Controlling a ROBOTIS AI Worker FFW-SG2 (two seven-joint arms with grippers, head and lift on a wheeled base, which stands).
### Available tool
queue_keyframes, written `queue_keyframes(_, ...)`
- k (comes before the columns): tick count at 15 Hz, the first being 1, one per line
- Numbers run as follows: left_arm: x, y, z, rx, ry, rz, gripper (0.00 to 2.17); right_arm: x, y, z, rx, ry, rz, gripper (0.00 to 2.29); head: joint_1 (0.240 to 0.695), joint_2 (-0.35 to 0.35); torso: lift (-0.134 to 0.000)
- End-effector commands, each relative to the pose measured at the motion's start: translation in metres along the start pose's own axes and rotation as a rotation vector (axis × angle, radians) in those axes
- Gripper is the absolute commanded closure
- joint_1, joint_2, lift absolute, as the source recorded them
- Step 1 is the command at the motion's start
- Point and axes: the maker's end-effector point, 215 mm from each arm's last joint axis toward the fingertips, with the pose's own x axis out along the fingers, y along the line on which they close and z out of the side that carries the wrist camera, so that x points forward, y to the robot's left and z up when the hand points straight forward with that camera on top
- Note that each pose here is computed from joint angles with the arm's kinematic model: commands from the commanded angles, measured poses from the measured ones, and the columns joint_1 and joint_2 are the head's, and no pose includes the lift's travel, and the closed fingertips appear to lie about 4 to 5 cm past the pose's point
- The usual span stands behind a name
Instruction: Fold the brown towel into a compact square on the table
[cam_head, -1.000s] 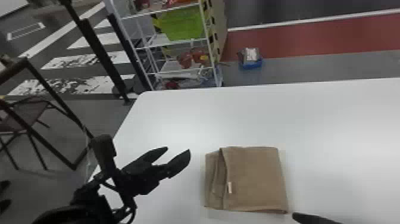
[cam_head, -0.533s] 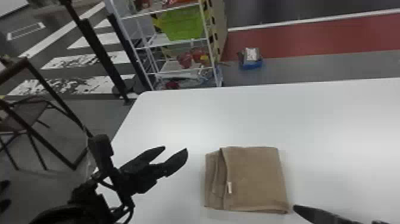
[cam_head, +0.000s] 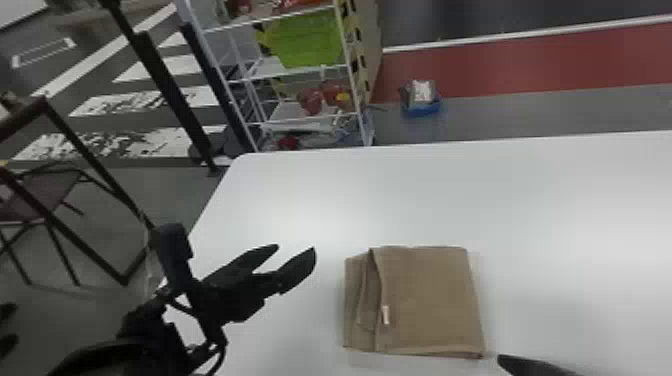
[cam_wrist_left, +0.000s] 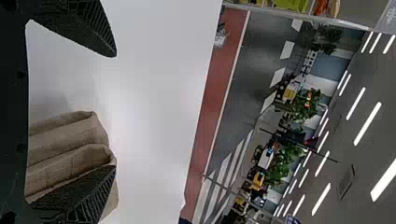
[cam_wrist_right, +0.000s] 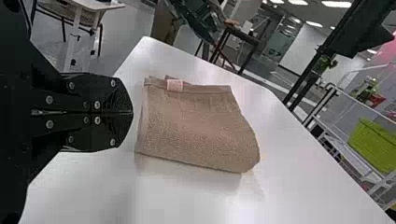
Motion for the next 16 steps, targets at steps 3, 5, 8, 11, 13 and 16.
queue_keyframes(3, -0.001, 0.002, -0.006, -0.009, 0.009, 0.000, 0.03, 0.012, -0.022, 0.009, -0.028, -0.007, -0.075, 1.48, 0.695, 0.350, -0.123)
queue_keyframes(5, -0.002, 0.001, -0.007, -0.008, 0.011, -0.004, 0.03, 0.014, -0.031, 0.019, -0.054, -0.026, -0.114, 1.48, 0.695, 0.350, -0.123)
queue_keyframes(8, -0.002, -0.002, -0.008, -0.014, 0.012, -0.014, 0.03, 0.021, -0.054, 0.046, -0.082, -0.053, -0.178, 1.48, 0.695, 0.341, -0.123)
queue_keyframes(11, -0.002, -0.004, -0.008, -0.013, 0.011, -0.023, 0.03, 0.029, -0.062, 0.072, -0.115, -0.090, -0.198, 1.48, 0.695, 0.320, -0.123)
queue_keyframes(13, -0.002, -0.004, -0.007, -0.015, 0.008, -0.027, 0.03, 0.029, -0.058, 0.068, -0.101, -0.072, -0.179, 1.48, 0.695, 0.306, -0.123)
queue_keyframes(16, -0.006, 0.005, -0.002, -0.020, 0.001, -0.010, 0.03, 0.014, -0.037, 0.043, -0.068, -0.051, -0.142, 1.48, 0.695, 0.320, -0.123)
